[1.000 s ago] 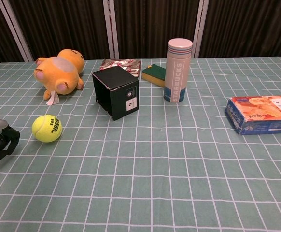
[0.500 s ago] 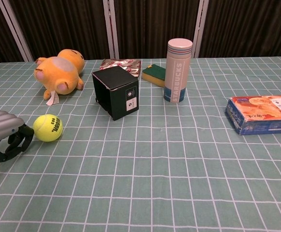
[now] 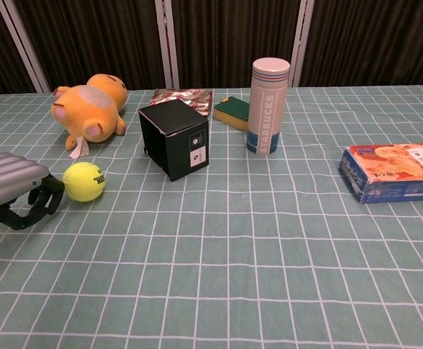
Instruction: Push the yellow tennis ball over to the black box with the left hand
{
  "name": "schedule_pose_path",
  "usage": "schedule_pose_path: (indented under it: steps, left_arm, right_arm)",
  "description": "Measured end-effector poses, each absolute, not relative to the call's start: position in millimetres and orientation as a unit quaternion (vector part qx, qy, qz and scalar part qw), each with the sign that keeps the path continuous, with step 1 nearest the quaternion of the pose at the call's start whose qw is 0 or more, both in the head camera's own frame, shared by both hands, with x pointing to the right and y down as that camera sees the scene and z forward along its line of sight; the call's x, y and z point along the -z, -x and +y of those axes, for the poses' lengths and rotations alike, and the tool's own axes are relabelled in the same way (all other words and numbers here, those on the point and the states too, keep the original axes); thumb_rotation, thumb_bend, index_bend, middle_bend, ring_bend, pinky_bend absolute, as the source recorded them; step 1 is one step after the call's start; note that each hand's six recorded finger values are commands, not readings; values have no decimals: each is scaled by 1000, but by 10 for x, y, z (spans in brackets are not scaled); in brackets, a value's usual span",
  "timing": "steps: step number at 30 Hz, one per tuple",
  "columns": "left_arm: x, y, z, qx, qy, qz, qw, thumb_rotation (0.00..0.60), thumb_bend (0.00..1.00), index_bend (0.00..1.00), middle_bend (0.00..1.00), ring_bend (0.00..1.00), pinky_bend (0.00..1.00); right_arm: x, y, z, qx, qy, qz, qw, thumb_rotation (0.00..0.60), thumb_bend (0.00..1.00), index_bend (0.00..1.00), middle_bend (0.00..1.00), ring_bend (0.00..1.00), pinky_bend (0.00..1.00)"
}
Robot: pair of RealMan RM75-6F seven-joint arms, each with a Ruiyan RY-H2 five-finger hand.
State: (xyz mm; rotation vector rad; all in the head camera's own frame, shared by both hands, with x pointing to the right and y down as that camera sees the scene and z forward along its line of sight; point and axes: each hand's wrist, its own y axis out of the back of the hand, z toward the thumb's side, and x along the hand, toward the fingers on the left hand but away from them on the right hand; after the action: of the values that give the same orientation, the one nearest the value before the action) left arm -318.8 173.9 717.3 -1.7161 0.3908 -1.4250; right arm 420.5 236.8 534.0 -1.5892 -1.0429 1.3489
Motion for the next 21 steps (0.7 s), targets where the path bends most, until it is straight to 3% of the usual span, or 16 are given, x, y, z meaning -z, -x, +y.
schedule_pose_path:
  steps: [9, 14, 21]
  left_arm:
    - [-7215, 3156, 1630, 580, 678, 150, 425, 600, 516, 505, 591, 438, 655]
    - [-7243, 3055, 1513, 579, 680, 151, 424, 600, 517, 499, 548, 404, 401]
    - [-7288, 2915, 1475, 576, 683, 140, 426, 600, 516, 488, 514, 388, 372]
  right_arm:
    - [-5307, -4187, 2362, -524, 629, -412, 400, 600, 290, 0, 0, 0, 0]
    - [-5277, -4198, 2354, -519, 630, -417, 400, 600, 290, 0, 0, 0, 0]
    - [-5222, -4222, 2347, -512, 630, -425, 400, 600, 290, 0, 0, 0, 0]
